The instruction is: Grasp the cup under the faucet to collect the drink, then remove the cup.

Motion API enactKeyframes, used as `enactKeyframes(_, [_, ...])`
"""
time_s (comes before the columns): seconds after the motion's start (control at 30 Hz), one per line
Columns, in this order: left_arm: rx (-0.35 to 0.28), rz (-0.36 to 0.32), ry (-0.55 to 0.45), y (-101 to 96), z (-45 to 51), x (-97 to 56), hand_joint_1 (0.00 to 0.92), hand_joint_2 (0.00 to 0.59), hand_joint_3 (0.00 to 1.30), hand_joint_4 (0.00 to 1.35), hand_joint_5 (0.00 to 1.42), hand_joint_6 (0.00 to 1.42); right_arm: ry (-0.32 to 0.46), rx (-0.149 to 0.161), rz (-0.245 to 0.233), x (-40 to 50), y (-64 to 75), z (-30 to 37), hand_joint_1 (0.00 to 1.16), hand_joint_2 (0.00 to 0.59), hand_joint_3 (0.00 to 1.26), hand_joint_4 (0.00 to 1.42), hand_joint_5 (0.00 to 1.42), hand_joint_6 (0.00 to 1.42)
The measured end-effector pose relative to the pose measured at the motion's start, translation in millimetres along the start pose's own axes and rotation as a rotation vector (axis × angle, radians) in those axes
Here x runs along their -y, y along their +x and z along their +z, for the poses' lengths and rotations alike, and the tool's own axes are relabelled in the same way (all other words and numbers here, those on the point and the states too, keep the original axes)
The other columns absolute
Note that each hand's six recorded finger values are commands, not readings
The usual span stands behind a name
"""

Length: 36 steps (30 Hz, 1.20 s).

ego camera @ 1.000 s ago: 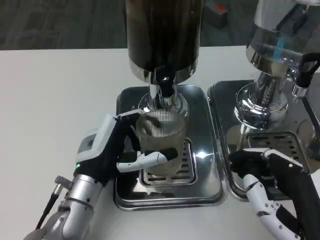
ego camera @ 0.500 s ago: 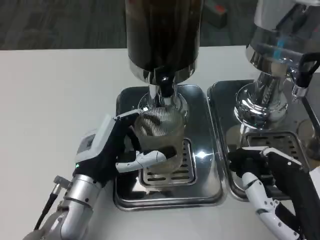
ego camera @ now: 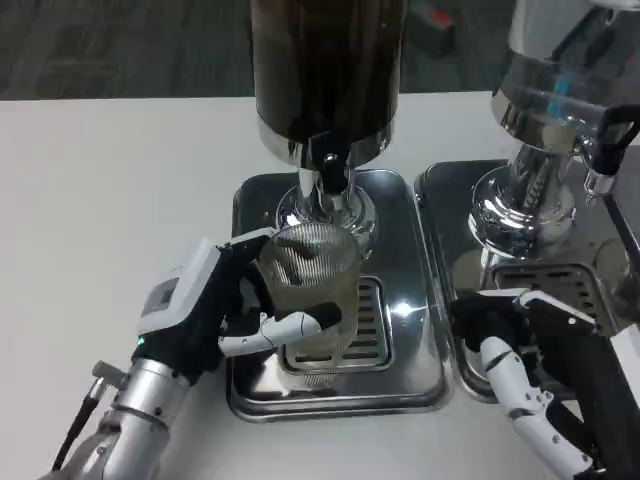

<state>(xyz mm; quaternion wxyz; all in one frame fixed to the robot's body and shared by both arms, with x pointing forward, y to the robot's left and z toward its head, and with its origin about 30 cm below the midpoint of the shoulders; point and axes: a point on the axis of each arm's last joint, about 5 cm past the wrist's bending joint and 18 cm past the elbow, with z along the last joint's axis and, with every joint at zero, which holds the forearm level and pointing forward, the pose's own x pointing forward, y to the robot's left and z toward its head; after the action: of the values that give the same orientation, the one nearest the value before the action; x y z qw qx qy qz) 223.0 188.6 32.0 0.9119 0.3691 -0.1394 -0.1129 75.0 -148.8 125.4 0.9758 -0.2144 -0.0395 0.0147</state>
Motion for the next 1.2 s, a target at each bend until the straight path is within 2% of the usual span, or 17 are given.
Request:
enactKeyframes(0.27, [0.011, -0.015, 0.005, 0.7, 0.9, 0.2, 0.283, 0.059, 0.54, 0.69, 0.87, 1.23, -0.003, -0.002, -0.01, 1.2, 1.2, -1.3, 0.34, 0.473, 0.54, 0.52, 0.51, 0.68])
enactKeyframes(0.53, [0.035, -0.032, 0.023, 3.3, 2.8, 1.6, 0.275, 0.062, 0.5, 0.68, 0.87, 1.24, -0.002, -0.024, -0.02, 0.8, -2.7, -2.5, 0.34, 0.476, 0.54, 0.52, 0.52, 0.68])
enactKeyframes(0.77, [0.041, -0.049, 0.028, 5.0, 4.5, 4.3, 0.221, 0.054, 0.44, 0.59, 0.79, 1.16, -0.001, -0.03, -0.029, 0.8, -4.1, -2.5, 0.33, 0.478, 0.54, 0.53, 0.54, 0.7])
enactKeyframes(0.93, [0.045, -0.083, 0.074, 8.7, 5.5, 5.7, 0.198, 0.052, 0.4, 0.55, 0.75, 1.13, -0.001, -0.034, -0.031, 0.8, -5.0, -2.5, 0.35, 0.479, 0.55, 0.54, 0.55, 0.72])
enactKeyframes(1.07, [0.05, -0.085, 0.092, 10.3, 6.5, 6.4, 0.168, 0.051, 0.37, 0.51, 0.72, 1.05, 0.0, -0.034, -0.031, 0.8, -5.7, -2.0, 0.35, 0.479, 0.55, 0.54, 0.55, 0.72])
enactKeyframes(1.2, [0.054, -0.084, 0.118, 11.2, 7.1, 7.5, 0.136, 0.036, 0.28, 0.46, 0.66, 0.99, 0.002, -0.037, -0.037, 0.9, -6.7, -1.3, 0.36, 0.479, 0.56, 0.54, 0.56, 0.73])
